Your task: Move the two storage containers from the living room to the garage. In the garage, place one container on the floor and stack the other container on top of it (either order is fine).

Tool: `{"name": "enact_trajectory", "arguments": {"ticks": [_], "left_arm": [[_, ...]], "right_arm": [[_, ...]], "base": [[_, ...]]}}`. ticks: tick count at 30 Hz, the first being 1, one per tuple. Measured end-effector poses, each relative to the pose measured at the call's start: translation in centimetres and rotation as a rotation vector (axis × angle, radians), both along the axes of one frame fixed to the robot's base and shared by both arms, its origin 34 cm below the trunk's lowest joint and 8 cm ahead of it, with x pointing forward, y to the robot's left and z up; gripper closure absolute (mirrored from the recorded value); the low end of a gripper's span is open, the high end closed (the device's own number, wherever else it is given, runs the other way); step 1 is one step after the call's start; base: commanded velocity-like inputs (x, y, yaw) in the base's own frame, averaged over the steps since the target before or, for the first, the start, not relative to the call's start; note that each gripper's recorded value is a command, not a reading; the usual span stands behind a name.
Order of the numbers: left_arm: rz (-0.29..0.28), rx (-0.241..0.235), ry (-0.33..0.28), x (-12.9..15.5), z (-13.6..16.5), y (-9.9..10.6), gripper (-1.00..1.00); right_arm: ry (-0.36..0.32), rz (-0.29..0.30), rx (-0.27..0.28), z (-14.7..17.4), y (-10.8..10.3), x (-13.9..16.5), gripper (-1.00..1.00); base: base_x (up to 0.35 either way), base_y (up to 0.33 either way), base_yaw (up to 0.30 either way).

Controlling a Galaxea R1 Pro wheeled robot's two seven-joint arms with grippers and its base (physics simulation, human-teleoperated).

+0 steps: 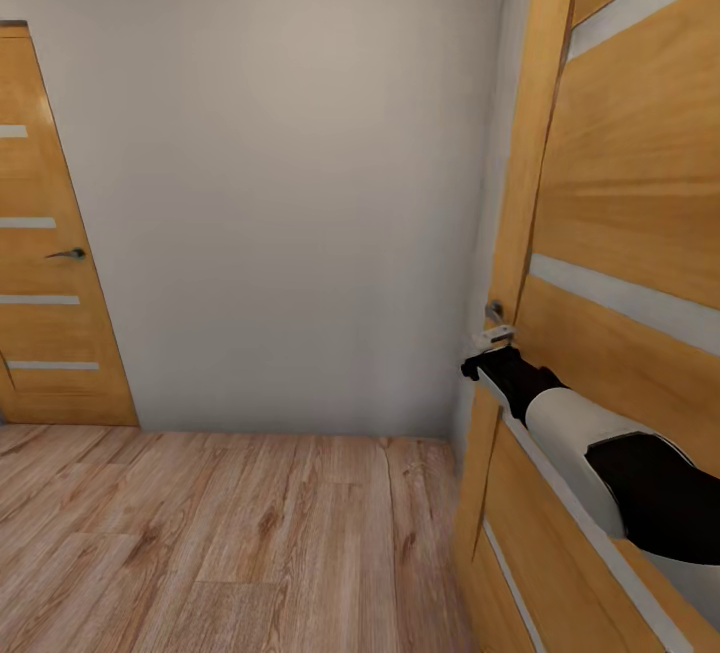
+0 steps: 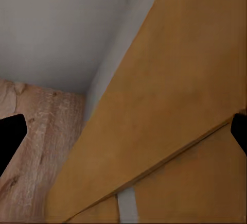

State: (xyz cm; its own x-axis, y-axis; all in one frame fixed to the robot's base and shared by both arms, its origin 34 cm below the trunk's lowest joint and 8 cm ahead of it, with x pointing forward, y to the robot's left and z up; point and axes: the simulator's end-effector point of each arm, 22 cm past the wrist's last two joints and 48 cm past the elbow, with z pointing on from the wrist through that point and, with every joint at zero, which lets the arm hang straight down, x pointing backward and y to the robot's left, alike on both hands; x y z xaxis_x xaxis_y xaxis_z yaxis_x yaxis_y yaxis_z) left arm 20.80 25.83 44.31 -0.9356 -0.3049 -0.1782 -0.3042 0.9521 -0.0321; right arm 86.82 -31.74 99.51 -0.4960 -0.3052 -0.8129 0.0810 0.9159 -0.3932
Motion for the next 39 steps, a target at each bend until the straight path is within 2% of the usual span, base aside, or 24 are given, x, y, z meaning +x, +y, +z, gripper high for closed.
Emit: {"name": "enact_trajectory", "arguments": {"ticks": [10, 15, 32, 39], "left_arm": [[0.0, 0.0, 0.0, 0.0, 0.0, 0.0, -1.0], [0.0, 0.0, 0.001, 0.0, 0.0, 0.0, -1.0], [0.0, 0.0, 0.0, 0.0, 0.0, 0.0, -1.0], [0.0, 0.0, 0.0, 0.0, 0.0, 0.0, -1.0]], "right_arm": [[-0.001, -0.013, 0.005, 0.0, -1.0, -0.1, -1.0], [0.0, -0.032, 0.007, 0.0, -2.4, -0.2, -1.0], [-0.001, -0.063, 0.004, 0.0, -4.8, -0.5, -1.0], [0.003, -0.089, 0.045, -0.2, -6.2, -0.9, -1.0]], "base": [[0.0, 0.0, 0.0], [0.0, 0.0, 0.0], [0.0, 0.0, 0.0], [0.0, 0.0, 0.0]]}}
